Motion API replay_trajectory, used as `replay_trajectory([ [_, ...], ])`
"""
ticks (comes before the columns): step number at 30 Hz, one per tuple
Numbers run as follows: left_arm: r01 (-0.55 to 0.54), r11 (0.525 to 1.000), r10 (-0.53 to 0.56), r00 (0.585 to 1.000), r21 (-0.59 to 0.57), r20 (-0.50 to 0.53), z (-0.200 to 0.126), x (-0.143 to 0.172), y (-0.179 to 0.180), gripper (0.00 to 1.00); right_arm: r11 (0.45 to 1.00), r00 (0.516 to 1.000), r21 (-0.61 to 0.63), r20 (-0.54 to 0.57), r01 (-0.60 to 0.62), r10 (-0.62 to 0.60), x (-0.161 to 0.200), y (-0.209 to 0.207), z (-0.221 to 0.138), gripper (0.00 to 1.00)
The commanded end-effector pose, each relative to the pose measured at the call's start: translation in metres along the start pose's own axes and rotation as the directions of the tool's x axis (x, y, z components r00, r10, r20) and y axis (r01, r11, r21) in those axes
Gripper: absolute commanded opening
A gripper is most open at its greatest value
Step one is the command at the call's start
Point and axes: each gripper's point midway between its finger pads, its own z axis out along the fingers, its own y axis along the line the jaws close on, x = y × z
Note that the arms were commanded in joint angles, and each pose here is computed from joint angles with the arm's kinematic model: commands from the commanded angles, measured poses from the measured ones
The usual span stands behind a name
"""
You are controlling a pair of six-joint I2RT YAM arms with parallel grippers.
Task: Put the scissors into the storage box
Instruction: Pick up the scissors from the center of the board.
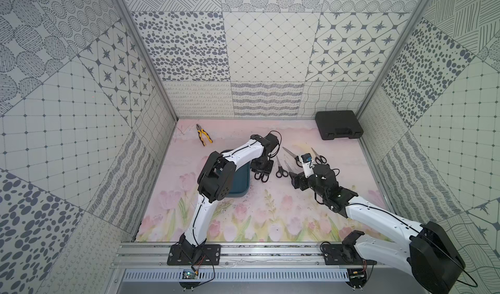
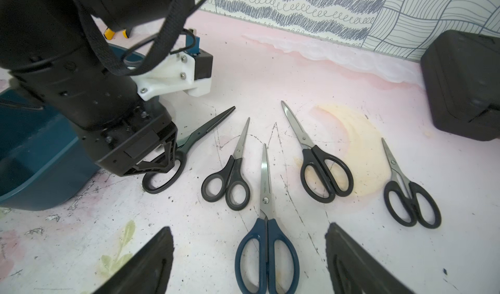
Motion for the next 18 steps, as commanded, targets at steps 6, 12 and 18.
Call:
replay_trajectory([
  [6, -0.001, 1.0, 0.0, 0.999, -0.011, -0.055, 0.027, 0.003, 0.0, 0.43, 1.0, 0.999, 0.011, 0.047, -0.027, 0.026, -0.016, -0.001, -0.004, 0.9],
  [12, -0.004, 0.999, 0.0, 0.998, -0.052, -0.067, 0.033, 0.009, 0.003, 0.28, 1.0, 0.998, 0.018, 0.053, -0.023, 0.022, -0.016, -0.002, -0.006, 0.9],
  [18, -0.009, 0.997, 0.006, 0.999, -0.077, -0.036, 0.032, 0.004, 0.0, 0.2, 0.999, 0.996, 0.014, 0.079, -0.038, 0.036, -0.019, -0.002, -0.008, 0.91],
])
